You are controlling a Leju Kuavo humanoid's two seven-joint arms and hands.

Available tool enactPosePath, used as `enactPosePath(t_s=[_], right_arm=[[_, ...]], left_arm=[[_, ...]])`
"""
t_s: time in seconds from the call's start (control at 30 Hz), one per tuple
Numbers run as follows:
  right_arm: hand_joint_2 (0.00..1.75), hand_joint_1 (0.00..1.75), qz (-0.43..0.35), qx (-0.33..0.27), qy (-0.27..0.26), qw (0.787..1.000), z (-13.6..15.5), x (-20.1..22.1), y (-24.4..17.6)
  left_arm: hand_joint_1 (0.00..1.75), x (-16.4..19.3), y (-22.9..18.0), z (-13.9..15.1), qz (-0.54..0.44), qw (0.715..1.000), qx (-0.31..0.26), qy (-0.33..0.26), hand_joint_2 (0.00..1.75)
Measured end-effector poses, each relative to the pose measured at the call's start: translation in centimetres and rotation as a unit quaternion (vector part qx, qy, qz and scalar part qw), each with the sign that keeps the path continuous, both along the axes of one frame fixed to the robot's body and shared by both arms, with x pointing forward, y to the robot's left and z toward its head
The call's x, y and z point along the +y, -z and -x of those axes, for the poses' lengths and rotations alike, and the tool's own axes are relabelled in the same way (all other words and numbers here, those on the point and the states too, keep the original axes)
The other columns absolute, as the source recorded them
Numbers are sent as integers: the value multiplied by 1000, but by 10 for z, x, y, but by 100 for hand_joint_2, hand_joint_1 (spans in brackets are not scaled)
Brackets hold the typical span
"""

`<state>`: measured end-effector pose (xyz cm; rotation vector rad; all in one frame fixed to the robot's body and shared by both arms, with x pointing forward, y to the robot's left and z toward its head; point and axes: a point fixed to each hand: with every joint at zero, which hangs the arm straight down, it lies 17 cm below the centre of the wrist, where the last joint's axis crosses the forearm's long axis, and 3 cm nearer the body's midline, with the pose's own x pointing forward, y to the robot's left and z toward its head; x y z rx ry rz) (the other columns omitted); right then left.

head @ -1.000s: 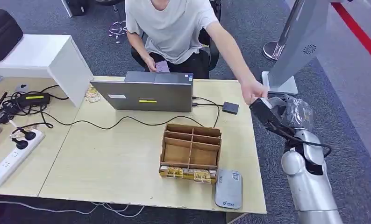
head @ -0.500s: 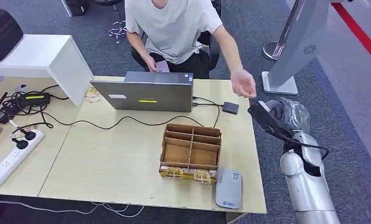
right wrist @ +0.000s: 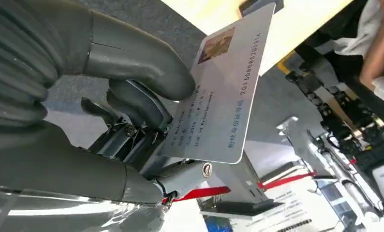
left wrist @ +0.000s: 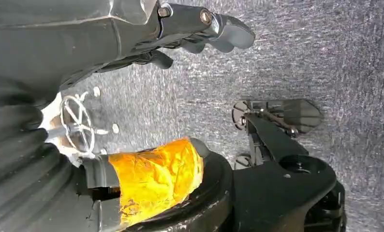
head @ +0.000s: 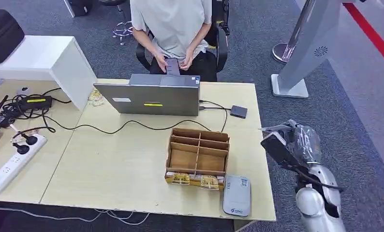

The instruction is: Pass the card to the sensor for recognition and then transmit it.

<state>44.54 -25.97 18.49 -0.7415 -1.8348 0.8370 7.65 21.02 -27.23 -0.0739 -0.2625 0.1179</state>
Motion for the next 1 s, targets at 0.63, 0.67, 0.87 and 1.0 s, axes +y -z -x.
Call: enactPosePath(t_s=[0.63, 0.67, 0.87, 1.0], right_arm=[[175, 175, -58, 1, -23, 998, 95, -15, 21], [175, 175, -59, 7, -23, 998, 98, -15, 26], [175, 175, -67, 29, -25, 997, 107, -11, 42], [175, 175, -72, 50, -28, 996, 113, -4, 58]], left_arm=[[0, -7, 0, 1, 5, 999, 7, -49, 175], [0, -7, 0, 1, 5, 999, 7, -51, 175], [0, -7, 0, 1, 4, 998, 8, -55, 175], [0, -7, 0, 1, 3, 998, 9, -56, 175]])
